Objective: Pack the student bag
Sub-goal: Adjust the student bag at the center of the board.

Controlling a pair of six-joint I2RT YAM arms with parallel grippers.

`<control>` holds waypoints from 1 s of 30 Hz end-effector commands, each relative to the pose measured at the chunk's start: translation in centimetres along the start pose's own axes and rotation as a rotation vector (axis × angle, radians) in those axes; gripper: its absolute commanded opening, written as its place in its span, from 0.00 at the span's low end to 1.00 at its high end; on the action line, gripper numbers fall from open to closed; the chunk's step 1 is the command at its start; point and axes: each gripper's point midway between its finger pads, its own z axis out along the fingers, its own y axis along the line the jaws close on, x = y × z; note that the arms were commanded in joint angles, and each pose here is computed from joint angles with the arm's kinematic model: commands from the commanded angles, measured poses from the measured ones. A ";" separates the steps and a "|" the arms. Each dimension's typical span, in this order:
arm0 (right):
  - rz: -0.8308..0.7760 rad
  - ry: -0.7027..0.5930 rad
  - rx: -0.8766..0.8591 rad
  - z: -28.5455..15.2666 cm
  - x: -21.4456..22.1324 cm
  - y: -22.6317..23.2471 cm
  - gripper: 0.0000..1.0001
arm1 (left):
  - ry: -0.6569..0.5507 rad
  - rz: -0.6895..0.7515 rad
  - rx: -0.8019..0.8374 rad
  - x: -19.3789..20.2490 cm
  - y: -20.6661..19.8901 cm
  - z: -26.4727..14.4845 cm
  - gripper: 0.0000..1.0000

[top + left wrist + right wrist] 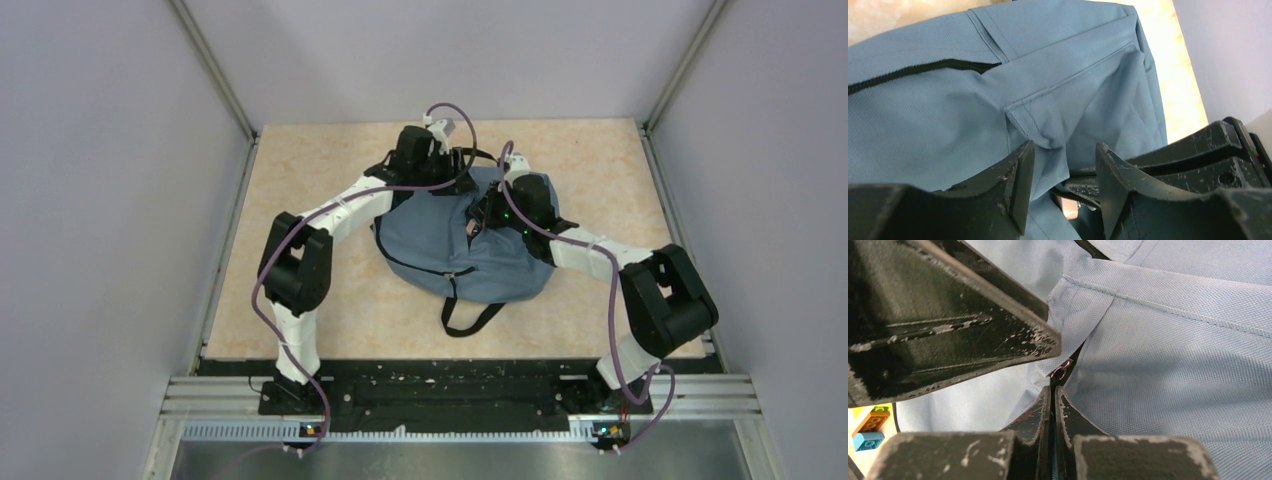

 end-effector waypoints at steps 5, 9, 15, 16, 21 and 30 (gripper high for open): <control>-0.019 0.020 -0.069 -0.1 0.1 2.0 0.00 | 0.028 0.064 -0.084 -0.9 0.6 1.8 0.54; -0.027 0.013 -0.064 -0.1 -0.1 2.0 0.00 | 0.048 0.089 -0.099 -0.6 0.4 2.2 0.51; -0.030 0.017 -0.057 0.1 0.0 1.8 0.00 | 0.085 0.094 -0.119 0.7 0.2 2.2 0.50; -0.030 0.017 -0.056 0.1 0.0 1.7 0.00 | 0.085 0.094 -0.146 0.9 0.6 2.0 0.50; -0.029 0.018 -0.053 0.2 0.2 1.6 0.00 | 0.007 0.075 -0.188 0.8 1.3 0.7 0.50; -0.030 0.033 -0.063 0.5 0.6 1.7 0.00 | -0.013 0.039 -0.100 0.3 -0.2 2.2 0.49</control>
